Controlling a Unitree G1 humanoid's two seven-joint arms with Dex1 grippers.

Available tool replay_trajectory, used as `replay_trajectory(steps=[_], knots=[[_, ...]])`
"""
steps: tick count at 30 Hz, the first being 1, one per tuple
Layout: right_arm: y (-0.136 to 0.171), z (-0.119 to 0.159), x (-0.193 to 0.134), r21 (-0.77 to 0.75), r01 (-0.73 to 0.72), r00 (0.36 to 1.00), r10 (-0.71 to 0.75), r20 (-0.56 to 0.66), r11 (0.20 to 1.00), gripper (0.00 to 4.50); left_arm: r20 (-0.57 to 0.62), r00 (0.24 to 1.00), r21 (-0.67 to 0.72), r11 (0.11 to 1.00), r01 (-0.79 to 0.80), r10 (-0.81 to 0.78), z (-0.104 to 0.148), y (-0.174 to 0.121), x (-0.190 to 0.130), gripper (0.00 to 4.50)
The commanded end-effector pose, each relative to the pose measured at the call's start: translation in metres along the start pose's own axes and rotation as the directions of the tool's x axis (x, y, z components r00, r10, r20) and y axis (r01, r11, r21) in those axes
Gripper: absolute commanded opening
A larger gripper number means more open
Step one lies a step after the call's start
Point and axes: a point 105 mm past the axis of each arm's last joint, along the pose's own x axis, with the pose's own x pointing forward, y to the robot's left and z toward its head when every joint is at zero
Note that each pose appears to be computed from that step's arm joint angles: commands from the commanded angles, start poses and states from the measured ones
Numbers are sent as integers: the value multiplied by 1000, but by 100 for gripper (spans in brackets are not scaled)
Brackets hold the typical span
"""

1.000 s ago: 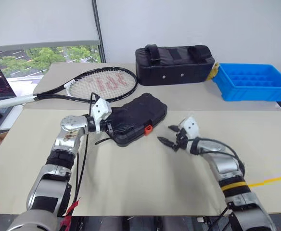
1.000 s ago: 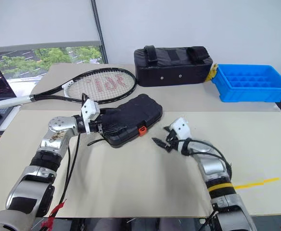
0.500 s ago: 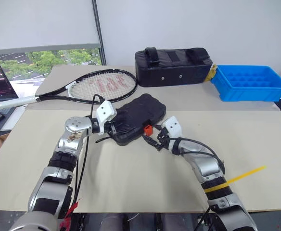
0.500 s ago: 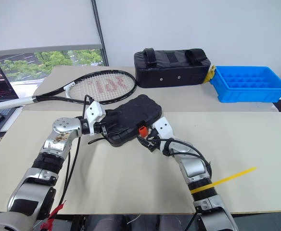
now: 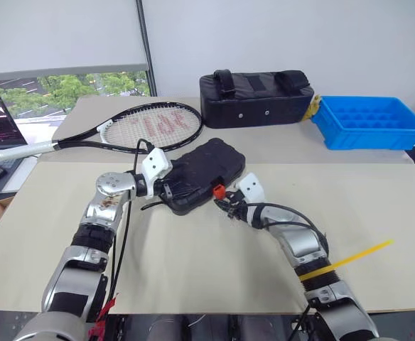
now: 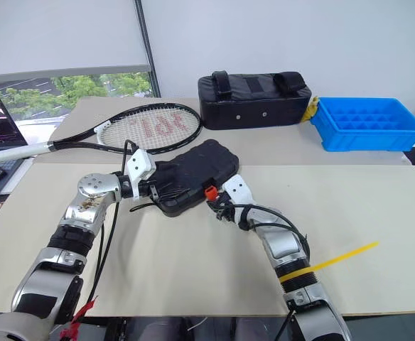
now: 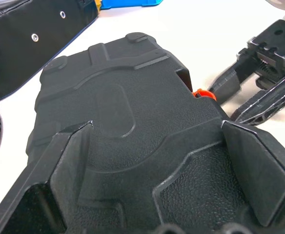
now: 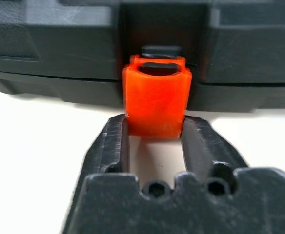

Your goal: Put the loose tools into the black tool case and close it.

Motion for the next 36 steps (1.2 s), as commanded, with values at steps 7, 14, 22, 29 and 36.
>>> replay_trajectory(steps=[7,14,22,29,36], knots=[[-6,38,-11,-46,34,994,-29,101,998,118,-86,994,-28,998,58,-60,-26,-18,3,450],[-11,47,-12,-68,43,993,-35,114,997,118,-91,992,-26,996,82,-84,-30,-25,4,450],[-12,53,-7,-83,40,992,-30,120,996,118,-94,992,-35,996,84,-87,-33,-28,3,450],[-7,50,1,-102,6,997,2,79,995,118,-94,992,-40,996,78,-82,-34,-28,2,450],[-10,39,-10,-95,9,999,-5,36,995,305,-97,992,-49,996,71,-75,-37,-29,-1,450]])
